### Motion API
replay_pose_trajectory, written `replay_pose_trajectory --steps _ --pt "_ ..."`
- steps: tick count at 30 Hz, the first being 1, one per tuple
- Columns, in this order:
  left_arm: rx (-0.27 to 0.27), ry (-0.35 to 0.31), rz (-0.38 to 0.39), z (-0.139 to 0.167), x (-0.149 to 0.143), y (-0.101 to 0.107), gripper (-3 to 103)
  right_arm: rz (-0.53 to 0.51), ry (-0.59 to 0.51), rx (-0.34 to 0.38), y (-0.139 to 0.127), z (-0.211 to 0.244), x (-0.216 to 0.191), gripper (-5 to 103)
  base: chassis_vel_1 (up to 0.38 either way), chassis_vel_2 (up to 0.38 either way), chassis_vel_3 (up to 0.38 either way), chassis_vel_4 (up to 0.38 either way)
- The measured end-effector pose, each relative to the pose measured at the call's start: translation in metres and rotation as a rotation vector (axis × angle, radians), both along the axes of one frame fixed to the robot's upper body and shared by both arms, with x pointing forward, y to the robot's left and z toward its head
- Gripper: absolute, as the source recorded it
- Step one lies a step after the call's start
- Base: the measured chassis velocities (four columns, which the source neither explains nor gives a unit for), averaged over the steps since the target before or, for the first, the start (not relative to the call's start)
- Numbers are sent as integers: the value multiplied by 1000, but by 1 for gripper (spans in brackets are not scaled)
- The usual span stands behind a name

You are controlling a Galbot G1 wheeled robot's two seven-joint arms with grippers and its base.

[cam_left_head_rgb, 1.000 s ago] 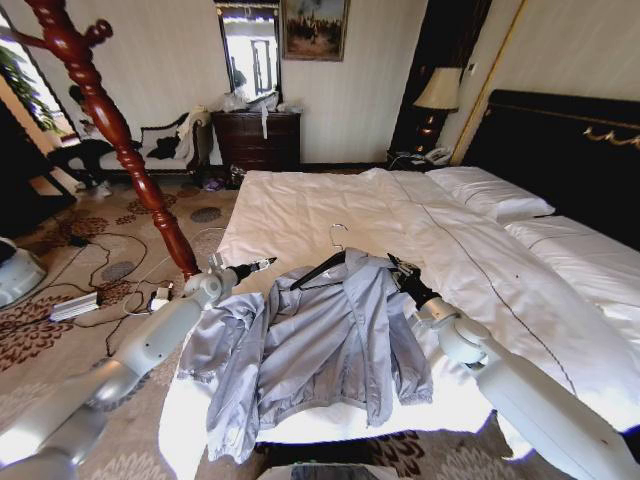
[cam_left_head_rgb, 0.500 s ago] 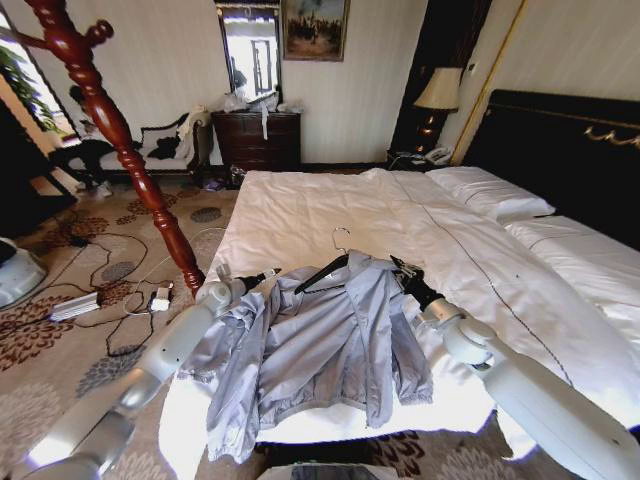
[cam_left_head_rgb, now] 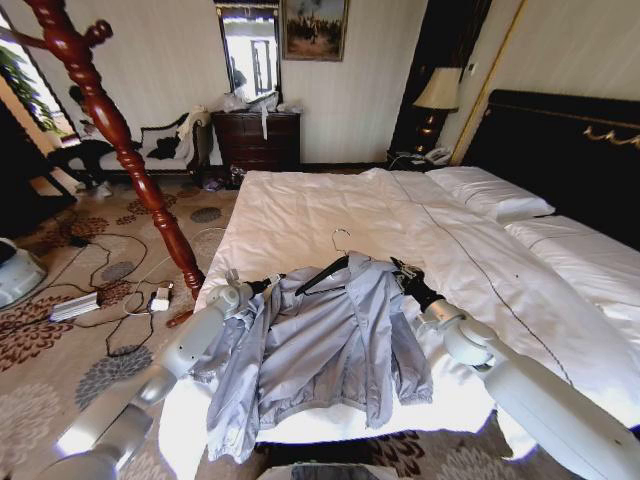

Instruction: Pick up the clothes from the bed and hang them on the clothes hanger.

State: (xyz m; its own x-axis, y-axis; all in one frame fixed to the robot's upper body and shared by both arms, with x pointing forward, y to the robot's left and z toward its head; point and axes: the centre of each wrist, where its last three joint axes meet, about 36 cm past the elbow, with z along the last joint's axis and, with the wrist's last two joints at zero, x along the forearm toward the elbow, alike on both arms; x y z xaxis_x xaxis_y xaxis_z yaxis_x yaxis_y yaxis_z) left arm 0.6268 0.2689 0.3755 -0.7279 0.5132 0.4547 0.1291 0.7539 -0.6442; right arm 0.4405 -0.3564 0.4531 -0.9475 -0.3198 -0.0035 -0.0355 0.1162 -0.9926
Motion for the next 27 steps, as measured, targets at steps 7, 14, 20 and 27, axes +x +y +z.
replay_pose_trajectory --steps 7,14,20,27 --pt "17 1 -14 -5 1 -10 95 2 1 3 1 -1 -1 17 0 0 0 0" --pt "33 -11 -13 -9 2 -13 72 3 2 0 0 -1 -2 17 0 0 0 0" --pt "41 -12 -23 -10 2 -18 49 5 -1 1 0 -1 -2 17 0 0 0 0" --pt "54 -19 -31 -11 2 -22 23 7 -4 7 1 -1 -2 17 0 0 0 0"
